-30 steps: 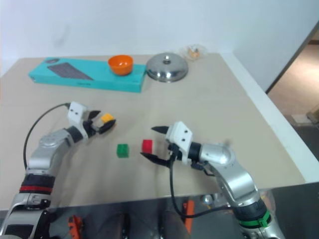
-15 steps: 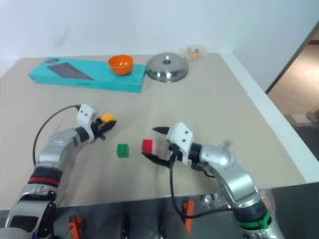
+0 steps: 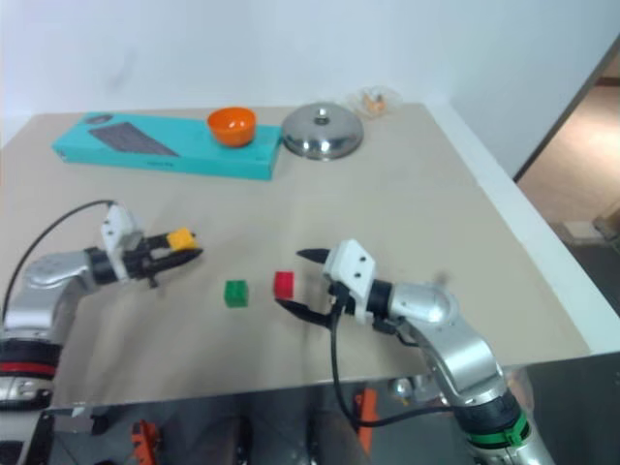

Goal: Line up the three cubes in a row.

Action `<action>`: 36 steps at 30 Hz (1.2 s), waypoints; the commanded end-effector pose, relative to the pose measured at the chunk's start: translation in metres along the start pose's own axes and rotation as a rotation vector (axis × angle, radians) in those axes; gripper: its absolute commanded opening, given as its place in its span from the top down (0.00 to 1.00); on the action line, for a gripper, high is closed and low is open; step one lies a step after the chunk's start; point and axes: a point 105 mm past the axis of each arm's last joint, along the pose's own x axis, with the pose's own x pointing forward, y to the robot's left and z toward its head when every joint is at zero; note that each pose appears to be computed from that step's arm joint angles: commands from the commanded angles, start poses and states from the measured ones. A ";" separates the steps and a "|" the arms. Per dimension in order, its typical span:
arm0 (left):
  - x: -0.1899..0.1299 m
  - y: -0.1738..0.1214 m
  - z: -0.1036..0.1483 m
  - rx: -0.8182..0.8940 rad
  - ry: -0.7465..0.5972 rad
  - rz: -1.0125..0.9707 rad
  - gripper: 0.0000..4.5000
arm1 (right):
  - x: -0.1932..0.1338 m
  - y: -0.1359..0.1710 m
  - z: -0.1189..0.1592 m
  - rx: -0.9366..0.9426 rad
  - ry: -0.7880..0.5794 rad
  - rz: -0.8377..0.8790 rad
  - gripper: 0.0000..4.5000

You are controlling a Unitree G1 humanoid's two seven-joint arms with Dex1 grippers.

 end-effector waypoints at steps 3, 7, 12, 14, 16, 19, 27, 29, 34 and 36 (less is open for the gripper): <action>-0.009 -0.027 0.004 0.057 -0.006 -0.160 0.70 | -0.002 -0.003 0.014 -0.049 -0.039 0.011 0.00; -0.011 -0.039 -0.009 0.063 0.024 -0.209 0.70 | -0.003 -0.004 0.014 -0.052 -0.034 0.013 0.00; -0.009 -0.042 -0.021 0.065 0.057 -0.230 0.70 | -0.005 -0.004 0.014 -0.052 -0.028 0.011 0.00; -0.009 -0.044 -0.025 0.064 0.070 -0.243 0.70 | -0.005 -0.004 0.014 -0.051 -0.026 0.010 0.00; -0.010 -0.046 -0.027 0.065 0.080 -0.250 0.70 | -0.005 -0.004 0.014 -0.051 -0.026 0.010 0.00; -0.009 -0.047 -0.033 0.065 0.099 -0.251 0.70 | -0.005 -0.003 0.014 -0.048 -0.025 0.008 0.00; -0.007 -0.052 -0.043 0.072 0.146 -0.284 0.70 | -0.006 -0.002 0.013 -0.039 -0.022 0.009 0.00; -0.004 -0.050 -0.043 0.077 0.145 -0.279 0.59 | -0.007 -0.003 0.012 -0.038 -0.020 0.009 0.00; -0.001 -0.048 -0.037 0.089 0.129 -0.274 0.22 | -0.007 -0.002 0.012 -0.039 -0.018 0.011 0.00; -0.003 -0.046 -0.029 0.088 0.114 -0.265 0.07 | -0.008 -0.003 0.012 -0.040 -0.018 0.010 0.00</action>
